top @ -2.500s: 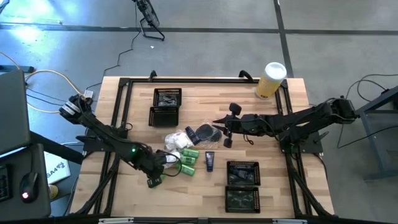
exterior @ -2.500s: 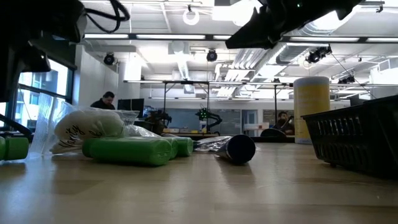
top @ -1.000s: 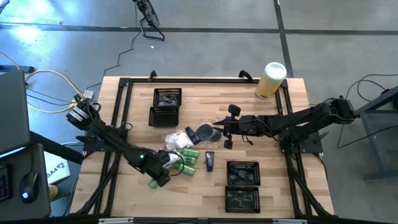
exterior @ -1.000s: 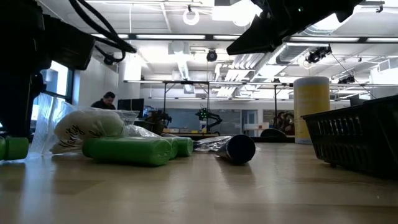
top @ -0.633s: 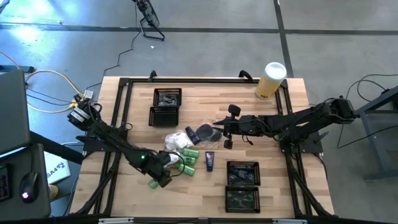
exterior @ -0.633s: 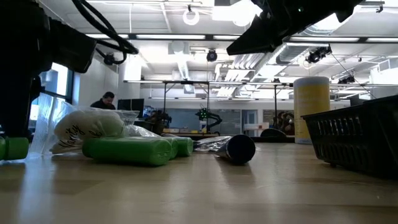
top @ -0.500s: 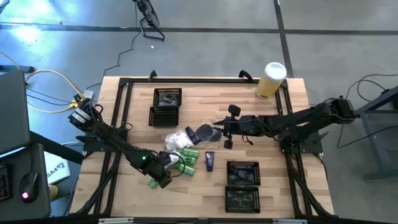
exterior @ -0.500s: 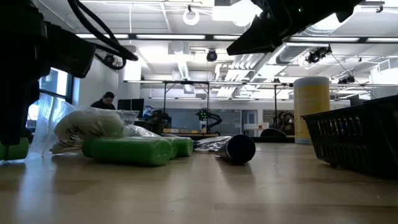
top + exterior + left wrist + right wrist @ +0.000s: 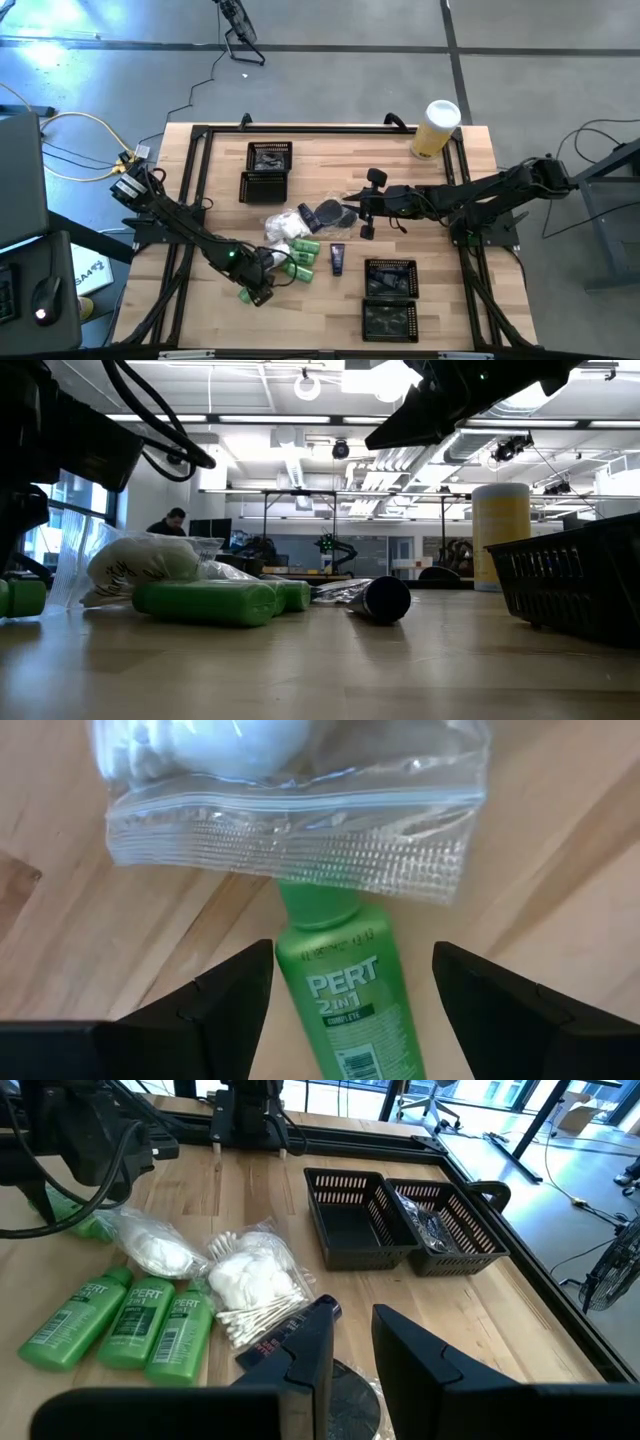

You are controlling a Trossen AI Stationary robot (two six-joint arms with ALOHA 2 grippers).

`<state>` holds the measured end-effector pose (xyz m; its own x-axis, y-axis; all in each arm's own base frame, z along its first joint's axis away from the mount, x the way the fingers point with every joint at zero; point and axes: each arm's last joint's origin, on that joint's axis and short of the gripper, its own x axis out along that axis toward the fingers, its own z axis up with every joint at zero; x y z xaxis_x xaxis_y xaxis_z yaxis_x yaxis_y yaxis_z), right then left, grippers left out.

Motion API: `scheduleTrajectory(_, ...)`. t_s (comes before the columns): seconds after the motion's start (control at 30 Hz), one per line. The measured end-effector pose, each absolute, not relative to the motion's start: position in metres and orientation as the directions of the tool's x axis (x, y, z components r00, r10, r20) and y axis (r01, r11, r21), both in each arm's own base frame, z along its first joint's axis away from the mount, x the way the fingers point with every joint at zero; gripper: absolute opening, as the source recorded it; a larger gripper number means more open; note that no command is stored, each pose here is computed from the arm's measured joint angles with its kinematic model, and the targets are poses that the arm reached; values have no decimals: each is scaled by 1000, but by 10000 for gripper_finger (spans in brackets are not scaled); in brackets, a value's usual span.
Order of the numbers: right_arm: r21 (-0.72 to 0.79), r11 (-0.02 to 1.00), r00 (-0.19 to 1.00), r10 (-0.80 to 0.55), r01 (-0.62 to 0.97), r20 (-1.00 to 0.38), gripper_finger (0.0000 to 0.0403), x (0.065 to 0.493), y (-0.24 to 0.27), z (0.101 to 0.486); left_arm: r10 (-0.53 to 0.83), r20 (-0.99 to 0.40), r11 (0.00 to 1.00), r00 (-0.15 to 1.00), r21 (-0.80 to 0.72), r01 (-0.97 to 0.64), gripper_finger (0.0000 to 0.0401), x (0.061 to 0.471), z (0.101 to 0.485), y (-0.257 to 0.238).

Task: Pick & Place Travel size toiletries
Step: Put the green shampoo into the bottom black basket

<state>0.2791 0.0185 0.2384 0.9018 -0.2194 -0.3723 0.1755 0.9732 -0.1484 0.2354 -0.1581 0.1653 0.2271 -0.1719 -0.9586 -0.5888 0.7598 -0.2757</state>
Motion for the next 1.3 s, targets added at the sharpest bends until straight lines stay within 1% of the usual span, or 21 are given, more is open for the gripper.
scheduleTrajectory(0.33, -149, 973, 901, -219, 175, -375, 66, 279, 19, 238, -177, -960, 766, 215, -272, -583, 269, 233, 165, -160)
scheduleTrajectory(0.5, -149, 973, 900, -219, 175, -376, 66, 279, 19, 238, -227, -957, 791, 180, -289, -540, 269, 232, 165, -161)
scheduleTrajectory(0.6, -150, 973, 900, -219, 174, -378, 66, 279, 19, 238, -235, -956, 792, 173, -292, -536, 269, 232, 165, -162)
scheduleTrajectory(0.83, -150, 973, 899, -220, 174, -379, 66, 279, 18, 238, -227, -962, 747, 151, -271, -607, 269, 233, 159, -162)
scheduleTrajectory(1.03, -151, 973, 899, -220, 174, -380, 66, 279, 18, 238, -253, -964, 745, 79, -246, -620, 269, 236, 146, -166)
scheduleTrajectory(1.3, -151, 973, 899, -219, 174, -380, 66, 279, 19, 237, -249, -966, 740, 70, -236, -630, 269, 235, 145, -165)
